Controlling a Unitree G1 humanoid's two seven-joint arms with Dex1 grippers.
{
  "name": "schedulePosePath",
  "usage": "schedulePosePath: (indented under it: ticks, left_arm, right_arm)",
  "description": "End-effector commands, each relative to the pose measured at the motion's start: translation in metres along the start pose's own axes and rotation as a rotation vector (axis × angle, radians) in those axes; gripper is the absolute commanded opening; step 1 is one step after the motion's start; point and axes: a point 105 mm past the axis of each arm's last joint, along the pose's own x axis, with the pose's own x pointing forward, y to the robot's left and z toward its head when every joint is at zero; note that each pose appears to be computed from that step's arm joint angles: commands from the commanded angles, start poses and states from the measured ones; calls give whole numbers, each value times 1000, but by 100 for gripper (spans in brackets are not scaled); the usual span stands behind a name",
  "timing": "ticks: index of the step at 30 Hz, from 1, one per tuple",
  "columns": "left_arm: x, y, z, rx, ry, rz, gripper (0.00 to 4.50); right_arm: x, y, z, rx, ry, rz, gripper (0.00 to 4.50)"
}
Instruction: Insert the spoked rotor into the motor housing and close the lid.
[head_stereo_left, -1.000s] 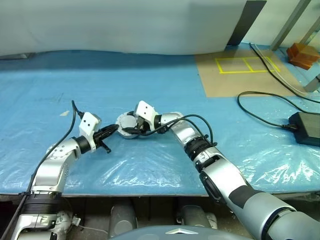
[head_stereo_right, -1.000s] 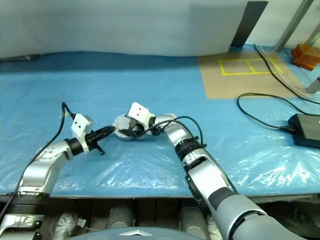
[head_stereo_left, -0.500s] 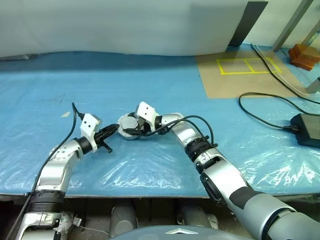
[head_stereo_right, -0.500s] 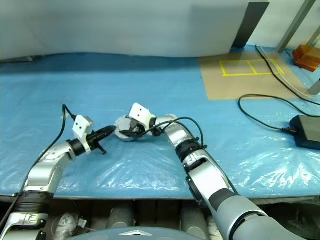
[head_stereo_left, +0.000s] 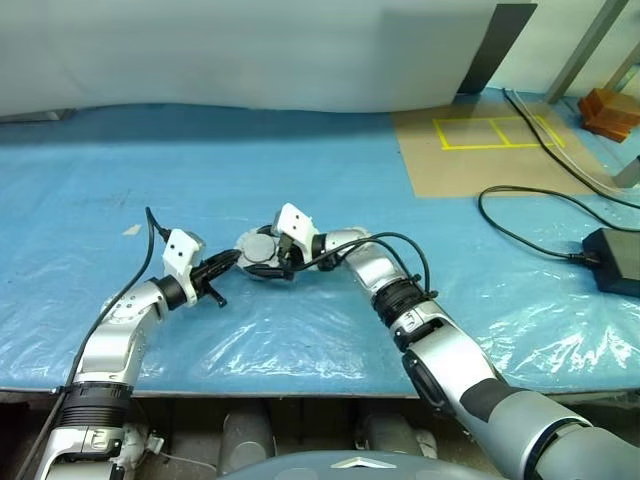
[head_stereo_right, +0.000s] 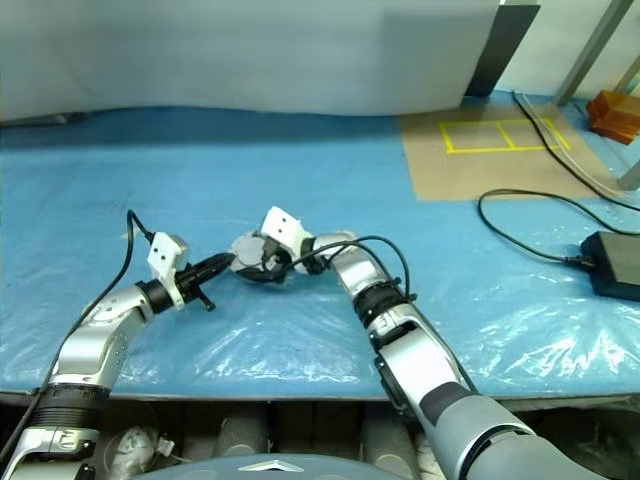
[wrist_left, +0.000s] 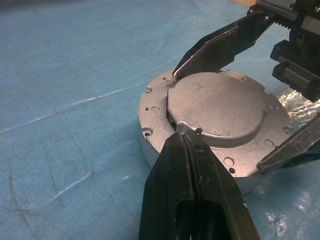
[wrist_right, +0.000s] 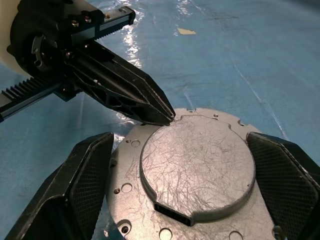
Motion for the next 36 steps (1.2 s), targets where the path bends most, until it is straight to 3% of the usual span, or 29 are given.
schedulePosePath:
  ticks: [1, 8, 14, 16, 23, 27, 33, 36]
  left_arm:
    - [1, -4, -19, -27, 66, -6, 0]
    - [1, -7, -19, -30, 61, -13, 0]
    - [2, -6, -18, -28, 64, -15, 0]
    - [3, -6, -18, -28, 64, -19, 0]
    - [5, -8, -19, -28, 66, -26, 0]
    - [4, -7, -21, -28, 71, -26, 0]
    - [4, -6, -20, -27, 68, -22, 0]
    - [4, -5, -20, -23, 68, -22, 0]
  right_arm:
    - [-2, 6, -9, 33, -4, 5, 447]
    - [-11, -18, 36, -151, -140, -151, 447]
    - [-21, -23, 63, -200, -227, -179, 447]
    - [-23, -24, 65, -140, -240, -173, 447]
    - [-49, -29, 27, 490, -152, -57, 447]
    - [-69, -46, -7, 896, -142, -158, 447]
    - [-64, -32, -12, 1050, -123, -82, 447]
    - [-57, -13, -23, 1146, -12, -16, 447]
